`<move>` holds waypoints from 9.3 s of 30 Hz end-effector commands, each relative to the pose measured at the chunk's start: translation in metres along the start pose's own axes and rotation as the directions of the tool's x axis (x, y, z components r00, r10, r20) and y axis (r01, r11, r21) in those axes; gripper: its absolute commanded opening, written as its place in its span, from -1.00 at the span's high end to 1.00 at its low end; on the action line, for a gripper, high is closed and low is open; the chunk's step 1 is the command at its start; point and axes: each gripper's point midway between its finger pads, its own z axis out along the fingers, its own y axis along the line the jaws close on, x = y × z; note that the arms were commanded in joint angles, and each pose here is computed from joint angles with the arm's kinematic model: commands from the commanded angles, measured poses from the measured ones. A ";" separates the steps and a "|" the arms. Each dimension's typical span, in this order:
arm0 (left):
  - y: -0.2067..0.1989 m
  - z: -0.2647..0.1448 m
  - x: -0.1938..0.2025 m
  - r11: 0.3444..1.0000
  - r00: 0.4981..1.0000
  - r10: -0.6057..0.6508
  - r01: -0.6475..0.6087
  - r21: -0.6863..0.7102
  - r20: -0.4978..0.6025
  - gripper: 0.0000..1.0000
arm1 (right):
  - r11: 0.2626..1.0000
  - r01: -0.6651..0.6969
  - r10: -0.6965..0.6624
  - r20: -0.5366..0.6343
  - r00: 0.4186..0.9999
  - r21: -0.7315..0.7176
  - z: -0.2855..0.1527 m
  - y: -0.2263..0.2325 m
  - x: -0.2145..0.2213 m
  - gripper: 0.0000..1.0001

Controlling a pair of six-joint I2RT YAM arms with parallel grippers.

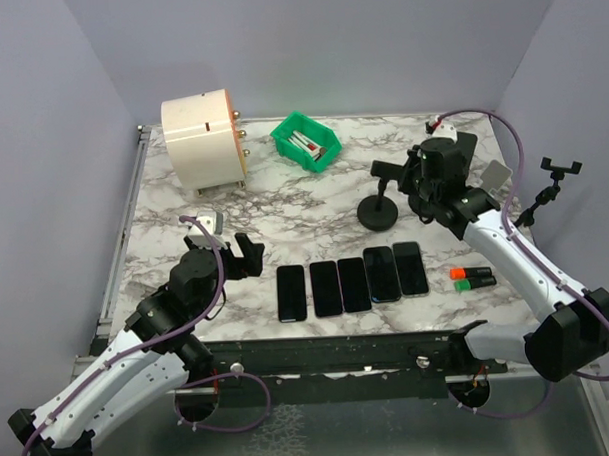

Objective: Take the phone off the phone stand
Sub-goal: Move the phone stand to the center of the board, then adjust the phone at the center of the board.

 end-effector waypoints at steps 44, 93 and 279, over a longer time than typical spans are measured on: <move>0.004 -0.005 0.002 1.000 1.000 0.003 -0.003 0.006 0.005 -0.72 | 0.995 -0.073 0.062 0.162 0.985 0.067 0.020 -0.015 -0.075 0.99; 0.002 -0.006 0.001 1.000 1.000 0.000 -0.001 0.015 0.010 -0.72 | 1.000 0.003 -0.004 0.056 0.998 0.018 0.017 -0.021 -0.043 0.27; -0.022 0.019 0.177 0.901 0.784 -0.401 0.431 -0.048 -0.475 -0.92 | 0.909 -0.403 0.411 -0.390 0.824 0.107 -0.041 -0.086 0.244 -0.33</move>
